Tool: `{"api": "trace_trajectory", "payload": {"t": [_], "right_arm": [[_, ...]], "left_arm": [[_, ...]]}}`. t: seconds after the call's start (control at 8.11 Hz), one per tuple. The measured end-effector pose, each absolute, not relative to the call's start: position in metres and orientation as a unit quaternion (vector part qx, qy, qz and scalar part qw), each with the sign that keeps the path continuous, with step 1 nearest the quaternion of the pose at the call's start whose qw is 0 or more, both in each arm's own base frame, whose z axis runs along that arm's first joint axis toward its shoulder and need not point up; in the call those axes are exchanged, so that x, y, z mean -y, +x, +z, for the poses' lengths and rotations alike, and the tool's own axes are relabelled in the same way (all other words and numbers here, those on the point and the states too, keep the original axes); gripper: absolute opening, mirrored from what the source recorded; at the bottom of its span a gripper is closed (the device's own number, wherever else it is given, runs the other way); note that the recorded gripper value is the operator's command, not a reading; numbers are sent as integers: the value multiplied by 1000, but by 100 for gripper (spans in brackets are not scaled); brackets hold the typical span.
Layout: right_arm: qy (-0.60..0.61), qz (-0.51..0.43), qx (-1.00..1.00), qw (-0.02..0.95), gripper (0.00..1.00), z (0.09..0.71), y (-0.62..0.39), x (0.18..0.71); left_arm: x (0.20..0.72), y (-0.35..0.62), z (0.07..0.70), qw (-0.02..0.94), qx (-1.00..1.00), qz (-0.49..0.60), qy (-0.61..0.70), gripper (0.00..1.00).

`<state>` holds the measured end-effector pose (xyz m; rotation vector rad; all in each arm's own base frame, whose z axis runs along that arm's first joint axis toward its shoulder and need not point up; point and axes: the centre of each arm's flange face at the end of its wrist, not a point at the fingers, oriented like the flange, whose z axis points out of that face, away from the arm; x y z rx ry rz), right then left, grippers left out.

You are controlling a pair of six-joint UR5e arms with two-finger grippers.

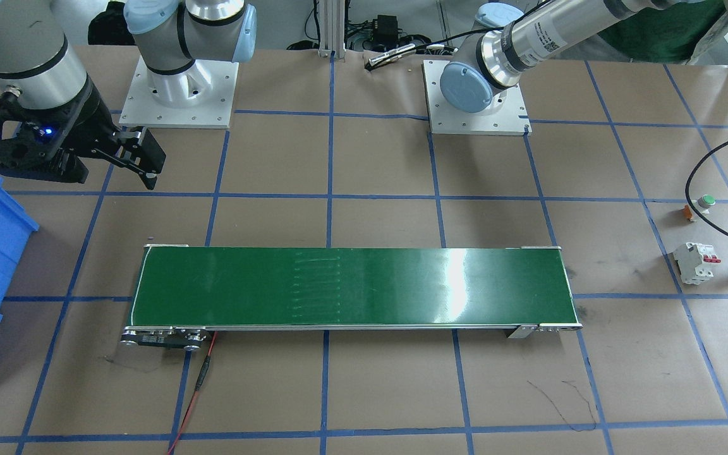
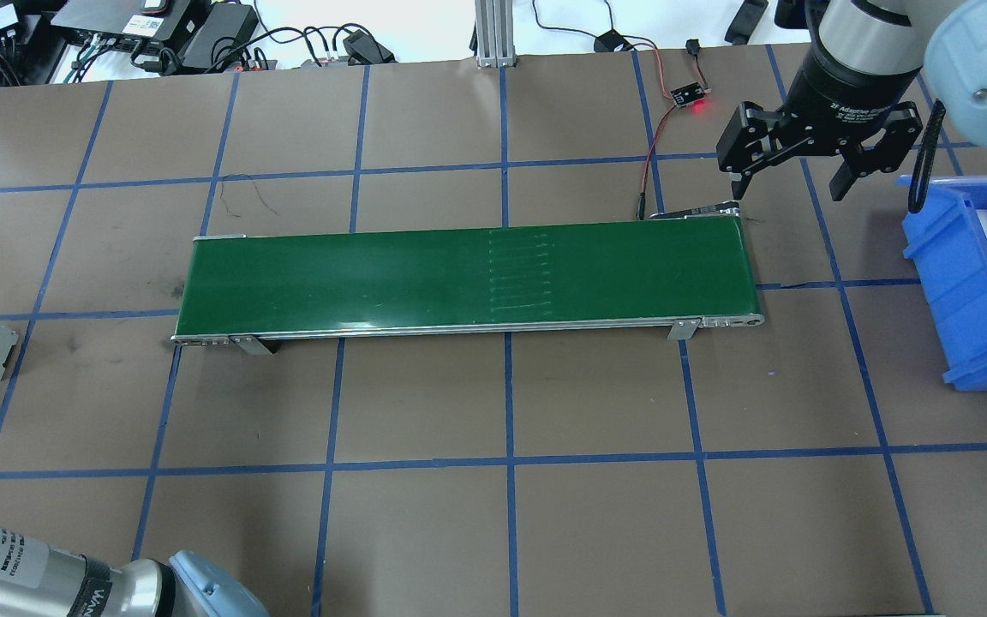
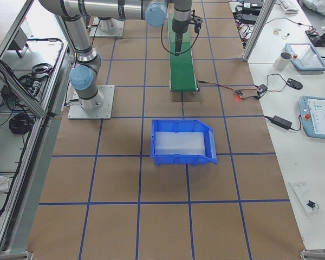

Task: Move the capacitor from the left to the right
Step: 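Lower the left gripper over the brown capacitor and close on it, then lift the brown capacitor upright with the left gripper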

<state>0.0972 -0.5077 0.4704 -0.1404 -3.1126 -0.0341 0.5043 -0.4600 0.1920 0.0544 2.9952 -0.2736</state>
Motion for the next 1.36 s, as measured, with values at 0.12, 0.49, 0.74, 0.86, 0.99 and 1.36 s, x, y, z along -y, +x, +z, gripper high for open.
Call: {"api": "trace_trajectory", "payload": {"t": [0.12, 0.49, 0.74, 0.86, 0.99, 1.36], "right_arm": [[-46, -10, 999, 13, 100, 471, 97, 508], [-49, -10, 999, 13, 100, 471, 97, 508], [-50, -10, 999, 13, 100, 470, 97, 508], [-51, -10, 999, 13, 100, 470, 96, 508], [-51, -10, 999, 13, 100, 470, 96, 508], [-51, -10, 999, 13, 100, 470, 96, 508]], "left_arm": [[460, 506, 187, 64, -994, -90, 18, 100], [460, 508, 184, 66, -994, -86, 19, 97], [460, 511, 180, 66, -994, -83, 22, 93], [458, 513, 175, 64, -994, -80, 24, 92], [456, 515, 170, 64, -995, -74, 24, 84], [451, 519, 167, 73, -996, -57, 22, 77]]}}
